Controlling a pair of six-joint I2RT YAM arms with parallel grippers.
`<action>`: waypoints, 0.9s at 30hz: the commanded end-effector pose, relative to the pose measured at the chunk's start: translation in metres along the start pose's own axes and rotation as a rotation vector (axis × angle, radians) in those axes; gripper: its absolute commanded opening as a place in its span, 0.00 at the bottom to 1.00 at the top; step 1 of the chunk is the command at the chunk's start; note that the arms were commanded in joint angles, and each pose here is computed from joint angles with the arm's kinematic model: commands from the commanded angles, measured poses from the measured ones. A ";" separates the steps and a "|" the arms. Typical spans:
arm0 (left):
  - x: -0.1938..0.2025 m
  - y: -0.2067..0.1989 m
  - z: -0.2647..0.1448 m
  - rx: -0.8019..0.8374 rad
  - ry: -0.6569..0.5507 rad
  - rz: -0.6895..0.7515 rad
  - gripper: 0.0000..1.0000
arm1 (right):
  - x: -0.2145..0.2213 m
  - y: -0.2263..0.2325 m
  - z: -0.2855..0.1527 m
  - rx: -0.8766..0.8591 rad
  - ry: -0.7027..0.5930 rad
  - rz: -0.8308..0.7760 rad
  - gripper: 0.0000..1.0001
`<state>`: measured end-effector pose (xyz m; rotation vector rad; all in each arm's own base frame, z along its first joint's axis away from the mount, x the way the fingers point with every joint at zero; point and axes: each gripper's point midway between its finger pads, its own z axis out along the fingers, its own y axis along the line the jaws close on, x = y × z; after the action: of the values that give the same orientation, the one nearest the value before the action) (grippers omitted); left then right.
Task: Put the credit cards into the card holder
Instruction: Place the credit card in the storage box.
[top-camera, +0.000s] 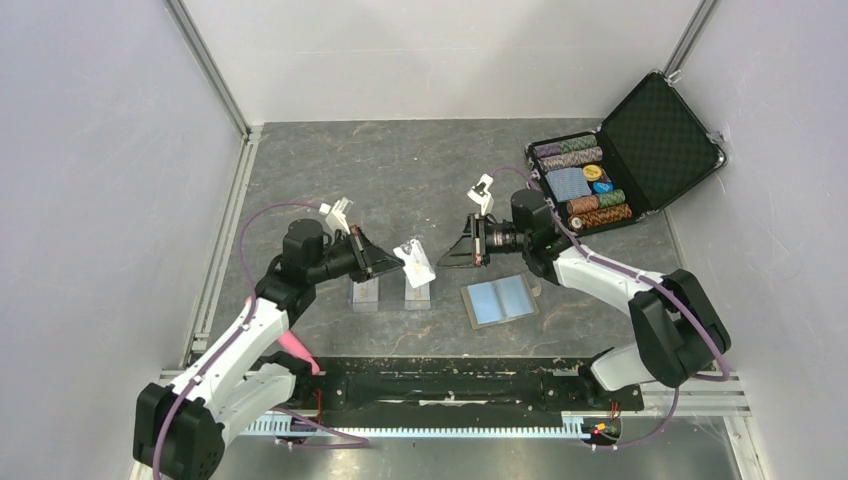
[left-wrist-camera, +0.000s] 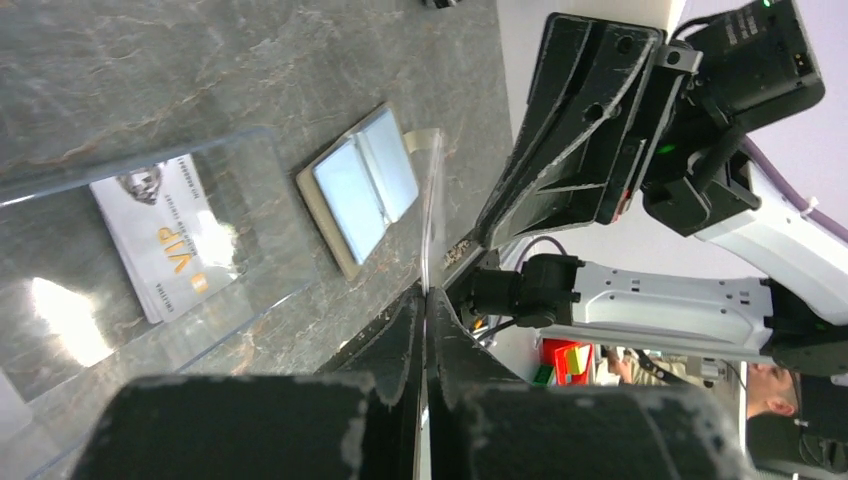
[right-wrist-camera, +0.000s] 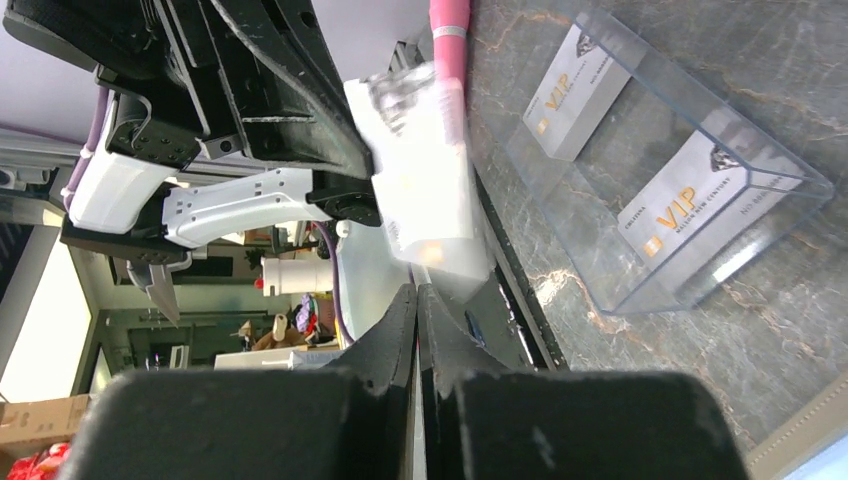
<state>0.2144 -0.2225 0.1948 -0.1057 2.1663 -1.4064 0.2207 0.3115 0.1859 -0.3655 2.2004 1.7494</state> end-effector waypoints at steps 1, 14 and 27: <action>-0.016 0.005 -0.007 -0.067 -0.066 0.069 0.02 | -0.016 0.011 -0.008 -0.008 -0.039 -0.065 0.00; -0.028 -0.016 -0.007 0.030 -0.129 0.043 0.02 | -0.002 0.002 -0.008 -0.012 -0.044 0.001 0.57; -0.027 -0.018 -0.005 0.051 -0.130 0.032 0.02 | 0.001 0.026 0.016 -0.116 -0.019 0.043 0.55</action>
<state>0.2287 -0.2159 0.2108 -0.1287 2.0701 -1.3634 0.2035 0.3238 0.1811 -0.3088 2.2311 1.8467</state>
